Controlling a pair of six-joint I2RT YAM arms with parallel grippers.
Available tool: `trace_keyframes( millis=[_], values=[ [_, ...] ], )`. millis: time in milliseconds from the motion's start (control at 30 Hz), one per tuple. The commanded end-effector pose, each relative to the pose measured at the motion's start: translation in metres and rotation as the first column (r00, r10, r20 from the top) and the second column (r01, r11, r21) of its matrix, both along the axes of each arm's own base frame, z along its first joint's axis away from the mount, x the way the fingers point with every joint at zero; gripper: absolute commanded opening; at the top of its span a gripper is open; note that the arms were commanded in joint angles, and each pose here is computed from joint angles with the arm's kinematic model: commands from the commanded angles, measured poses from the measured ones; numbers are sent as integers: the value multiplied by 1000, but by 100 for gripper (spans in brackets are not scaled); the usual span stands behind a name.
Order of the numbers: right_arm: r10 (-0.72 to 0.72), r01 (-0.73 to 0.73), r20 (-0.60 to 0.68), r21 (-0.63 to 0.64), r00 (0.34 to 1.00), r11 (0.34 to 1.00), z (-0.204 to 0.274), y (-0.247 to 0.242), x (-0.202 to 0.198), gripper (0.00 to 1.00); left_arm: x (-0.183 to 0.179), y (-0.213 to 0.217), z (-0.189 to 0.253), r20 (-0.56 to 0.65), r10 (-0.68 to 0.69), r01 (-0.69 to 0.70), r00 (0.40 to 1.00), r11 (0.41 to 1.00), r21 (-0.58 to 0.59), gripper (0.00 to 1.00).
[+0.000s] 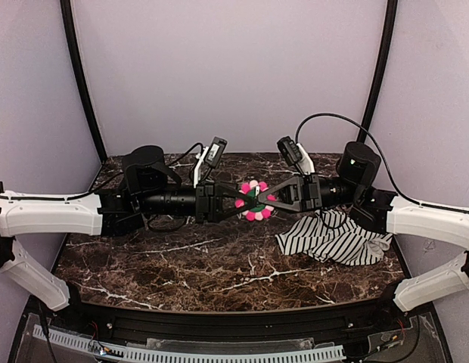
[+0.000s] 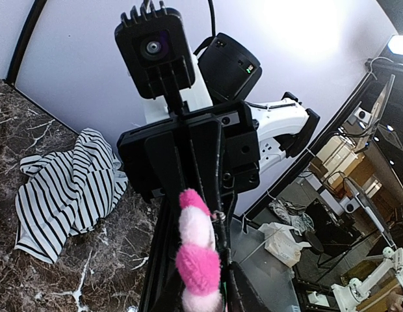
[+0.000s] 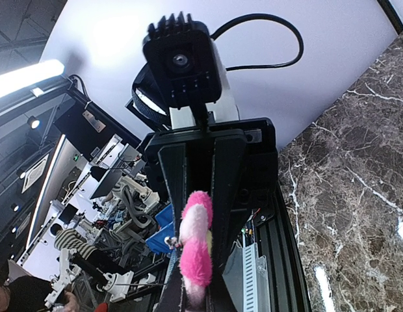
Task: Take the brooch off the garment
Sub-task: Pass from the right arm to the left
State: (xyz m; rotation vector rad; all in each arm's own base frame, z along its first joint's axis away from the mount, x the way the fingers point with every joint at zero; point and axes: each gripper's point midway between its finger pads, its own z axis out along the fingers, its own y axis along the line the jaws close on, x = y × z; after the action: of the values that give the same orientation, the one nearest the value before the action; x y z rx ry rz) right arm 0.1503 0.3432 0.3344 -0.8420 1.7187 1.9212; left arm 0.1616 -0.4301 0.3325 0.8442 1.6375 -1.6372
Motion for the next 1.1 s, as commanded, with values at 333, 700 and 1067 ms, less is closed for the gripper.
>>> trace_keyframes(
  millis=[333, 700, 1067],
  values=[
    [-104, 102, 83, 24, 991, 994, 7, -13, 13, 31, 7, 1, 2, -47, 17, -16, 999, 1000, 11, 1],
    [-258, 261, 218, 19, 941, 965, -32, -39, 43, 69, 23, 17, 7, -7, -153, 153, 988, 988, -15, 1],
    [-329, 360, 442, 15, 834, 933, -26, -13, 38, 77, 30, 26, -14, 92, -293, 293, 952, 956, 17, 1]
  ],
)
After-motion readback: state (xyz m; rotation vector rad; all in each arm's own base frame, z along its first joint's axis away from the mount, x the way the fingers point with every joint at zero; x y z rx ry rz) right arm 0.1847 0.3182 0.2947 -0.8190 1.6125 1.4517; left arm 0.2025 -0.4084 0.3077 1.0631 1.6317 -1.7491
